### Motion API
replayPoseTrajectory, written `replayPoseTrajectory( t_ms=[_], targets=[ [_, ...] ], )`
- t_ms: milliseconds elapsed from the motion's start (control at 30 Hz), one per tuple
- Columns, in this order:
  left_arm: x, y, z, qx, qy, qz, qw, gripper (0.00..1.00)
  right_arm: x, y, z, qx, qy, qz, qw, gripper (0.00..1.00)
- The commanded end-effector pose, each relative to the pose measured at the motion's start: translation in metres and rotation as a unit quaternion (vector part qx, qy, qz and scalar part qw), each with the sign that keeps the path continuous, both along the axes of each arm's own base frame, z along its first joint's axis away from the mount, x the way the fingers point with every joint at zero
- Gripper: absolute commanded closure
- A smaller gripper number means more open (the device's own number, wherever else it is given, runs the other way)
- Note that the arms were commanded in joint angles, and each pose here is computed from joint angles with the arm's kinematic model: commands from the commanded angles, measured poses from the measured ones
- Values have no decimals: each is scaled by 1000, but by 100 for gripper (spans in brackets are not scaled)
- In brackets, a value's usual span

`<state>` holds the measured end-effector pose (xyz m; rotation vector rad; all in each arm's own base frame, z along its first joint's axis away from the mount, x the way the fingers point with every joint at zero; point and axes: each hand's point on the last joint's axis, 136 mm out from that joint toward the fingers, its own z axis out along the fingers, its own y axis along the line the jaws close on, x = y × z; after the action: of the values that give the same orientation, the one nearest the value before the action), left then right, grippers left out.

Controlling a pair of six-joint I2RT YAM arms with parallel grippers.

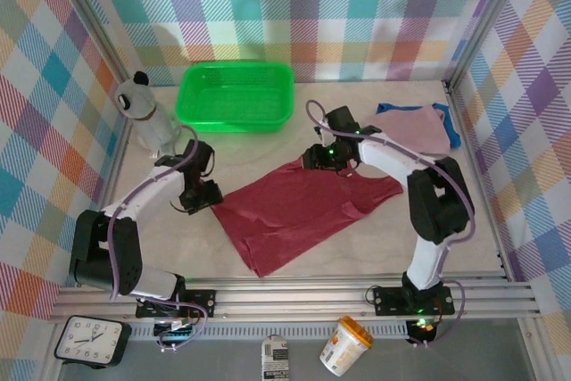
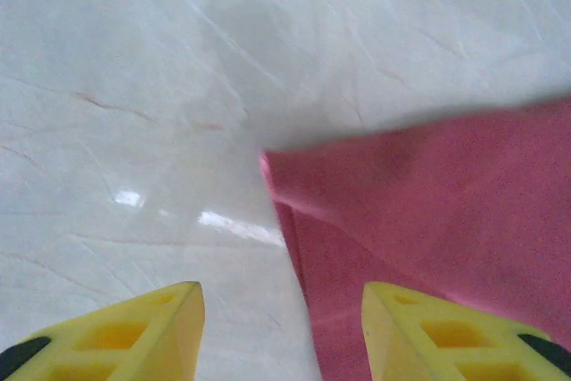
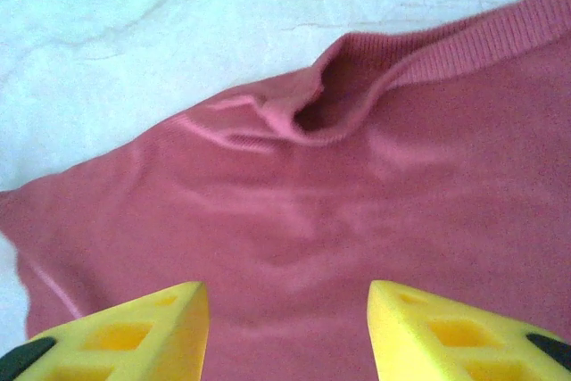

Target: Fold and stack the tank tops

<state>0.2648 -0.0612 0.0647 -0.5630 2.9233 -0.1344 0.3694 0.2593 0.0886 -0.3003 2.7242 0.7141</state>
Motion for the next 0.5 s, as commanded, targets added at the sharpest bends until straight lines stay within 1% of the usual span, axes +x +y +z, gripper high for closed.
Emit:
replayPoseTrajectory(
  t_ms=[0,133,267,367,467],
  targets=[
    [19,-4,-5,-29,-18,-17,999,50,13,15,-4,-20,-24,34,999,48],
    [26,-2,-16,-28,0,-25,999,50,30,24,-14,-30,-19,32,999,49],
    [29,-5,-30,-45,12,-27,999,51,45,23,-33,-59,-12,26,998,49],
    [34,-11,-32,-59,9,-30,998,52,49,28,-43,-54,-5,26,998,50],
    [35,-8,-34,-48,14,-37,998,53,52,32,-46,-52,-5,29,998,52]
  ],
)
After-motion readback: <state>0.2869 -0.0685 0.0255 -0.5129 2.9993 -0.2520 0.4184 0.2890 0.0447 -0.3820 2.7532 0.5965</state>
